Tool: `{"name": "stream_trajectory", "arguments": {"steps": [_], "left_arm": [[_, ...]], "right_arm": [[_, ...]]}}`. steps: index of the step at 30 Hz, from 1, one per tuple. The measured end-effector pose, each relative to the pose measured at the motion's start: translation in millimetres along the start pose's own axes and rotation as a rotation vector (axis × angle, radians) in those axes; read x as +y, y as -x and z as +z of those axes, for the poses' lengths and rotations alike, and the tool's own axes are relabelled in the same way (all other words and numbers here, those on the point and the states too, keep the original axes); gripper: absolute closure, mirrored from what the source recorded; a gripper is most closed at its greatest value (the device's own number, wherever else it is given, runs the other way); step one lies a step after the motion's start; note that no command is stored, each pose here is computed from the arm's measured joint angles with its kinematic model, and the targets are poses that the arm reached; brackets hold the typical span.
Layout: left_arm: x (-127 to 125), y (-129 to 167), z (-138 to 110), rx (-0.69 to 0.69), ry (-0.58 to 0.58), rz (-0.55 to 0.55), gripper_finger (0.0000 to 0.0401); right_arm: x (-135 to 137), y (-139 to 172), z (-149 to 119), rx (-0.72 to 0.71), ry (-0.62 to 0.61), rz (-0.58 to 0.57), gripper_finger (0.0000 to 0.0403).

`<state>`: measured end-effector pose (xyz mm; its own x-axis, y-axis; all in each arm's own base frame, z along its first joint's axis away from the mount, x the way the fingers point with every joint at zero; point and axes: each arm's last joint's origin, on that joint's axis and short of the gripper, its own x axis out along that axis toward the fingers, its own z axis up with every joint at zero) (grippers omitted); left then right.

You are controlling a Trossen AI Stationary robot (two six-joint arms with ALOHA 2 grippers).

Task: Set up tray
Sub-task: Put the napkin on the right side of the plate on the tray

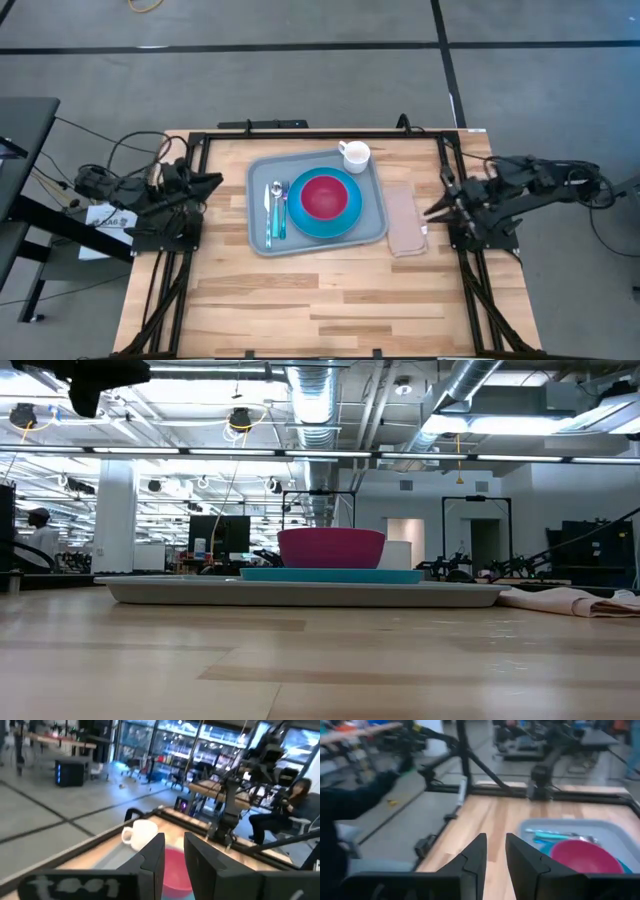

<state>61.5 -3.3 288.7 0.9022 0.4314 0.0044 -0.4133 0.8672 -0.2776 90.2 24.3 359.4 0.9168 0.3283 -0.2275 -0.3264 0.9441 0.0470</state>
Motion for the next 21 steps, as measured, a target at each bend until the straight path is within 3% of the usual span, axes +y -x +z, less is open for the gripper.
{"name": "stream_trajectory", "arguments": {"steps": [4,9,11,14,16,17,21], "left_arm": [[12.5,14.0,7.5,-0.058,0.015,-0.098,0.0343],[5.2,19.2,-0.9,-0.083,-0.150,-0.510,0.0343],[-0.9,17.8,-1.6,-0.175,-0.181,-0.615,0.0343],[-5.4,10.5,-12.8,-0.235,-0.230,-0.585,0.0343],[-6.6,5.7,-27.7,-0.204,-0.250,-0.574,0.0343],[-7.5,4.2,-31.2,-0.217,-0.240,-0.576,0.0343],[-9.9,-2.9,-58.3,-0.240,-0.219,-0.612,0.0343]], "right_arm": [[3.3,23.9,-1.2,-0.087,0.012,0.025,0.0337],[5.2,46.0,-29.2,-0.184,0.012,0.028,0.0337],[5.4,50.6,-43.3,-0.259,0.006,0.032,0.0337],[5.7,56.8,-67.7,-0.358,0.015,0.039,0.0337],[4.7,48.4,-74.5,-0.375,0.009,0.044,0.0337],[4.1,43.6,-81.2,-0.316,0.000,0.046,0.0337],[3.4,32.5,-75.6,-0.333,0.018,0.059,0.0337]]}}
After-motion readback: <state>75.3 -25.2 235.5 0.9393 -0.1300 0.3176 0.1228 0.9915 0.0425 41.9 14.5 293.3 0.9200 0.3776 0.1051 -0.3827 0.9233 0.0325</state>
